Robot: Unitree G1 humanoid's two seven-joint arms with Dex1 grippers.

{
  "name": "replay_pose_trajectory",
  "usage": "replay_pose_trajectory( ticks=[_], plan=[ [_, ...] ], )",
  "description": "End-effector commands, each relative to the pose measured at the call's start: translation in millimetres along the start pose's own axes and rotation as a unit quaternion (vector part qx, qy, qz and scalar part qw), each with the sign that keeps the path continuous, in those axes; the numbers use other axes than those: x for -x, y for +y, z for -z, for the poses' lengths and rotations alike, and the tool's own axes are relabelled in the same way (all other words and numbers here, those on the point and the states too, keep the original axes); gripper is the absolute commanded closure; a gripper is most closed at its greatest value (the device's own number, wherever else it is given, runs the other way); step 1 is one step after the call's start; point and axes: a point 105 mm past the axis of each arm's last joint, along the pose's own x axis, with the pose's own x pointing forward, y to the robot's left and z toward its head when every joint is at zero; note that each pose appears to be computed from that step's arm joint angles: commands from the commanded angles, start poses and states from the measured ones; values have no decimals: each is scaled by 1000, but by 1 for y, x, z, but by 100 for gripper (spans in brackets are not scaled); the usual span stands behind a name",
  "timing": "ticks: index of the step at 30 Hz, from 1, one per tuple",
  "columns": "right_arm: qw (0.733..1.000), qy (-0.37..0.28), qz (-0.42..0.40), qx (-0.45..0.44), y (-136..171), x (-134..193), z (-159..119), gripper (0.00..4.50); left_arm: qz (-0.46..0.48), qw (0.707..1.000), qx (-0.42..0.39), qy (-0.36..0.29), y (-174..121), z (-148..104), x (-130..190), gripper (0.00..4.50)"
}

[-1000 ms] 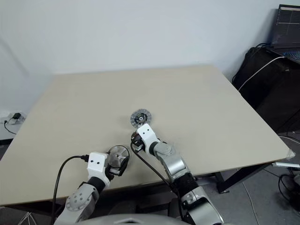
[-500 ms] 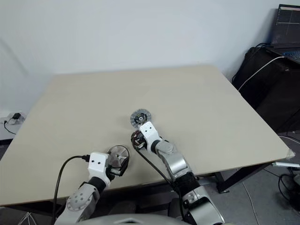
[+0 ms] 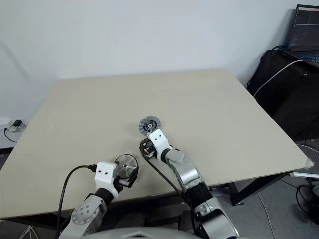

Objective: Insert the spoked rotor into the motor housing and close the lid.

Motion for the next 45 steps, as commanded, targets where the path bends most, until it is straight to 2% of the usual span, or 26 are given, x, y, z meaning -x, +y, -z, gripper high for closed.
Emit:
replay_pose_trajectory(
  ticks=[1, 24, 34, 39, 42, 45],
  plan=[
    [1000, -25, 9, 5, -6, 1, -15, 380, 4, 1000, -1, -19, -2, -9, -1, 0],
    [1000, -22, 16, 2, -9, -1, -13, 380, 6, 1000, 4, -17, -4, -7, 0, 0],
    [1000, -29, -3, 5, -4, 5, -16, 53, 9, 1000, 6, -16, -5, -6, -1, 0],
    [998, -60, -9, -7, -1, 11, -30, 53, 9, 1000, 6, -16, -5, -6, -1, 0],
    [998, -69, -6, -7, 0, 11, -36, 112, 10, 1000, 6, -16, -5, -7, -2, 0],
    [998, -57, 11, 1, -2, 8, -34, 209, 10, 1000, 6, -17, -5, -7, -3, 0]
  ],
)
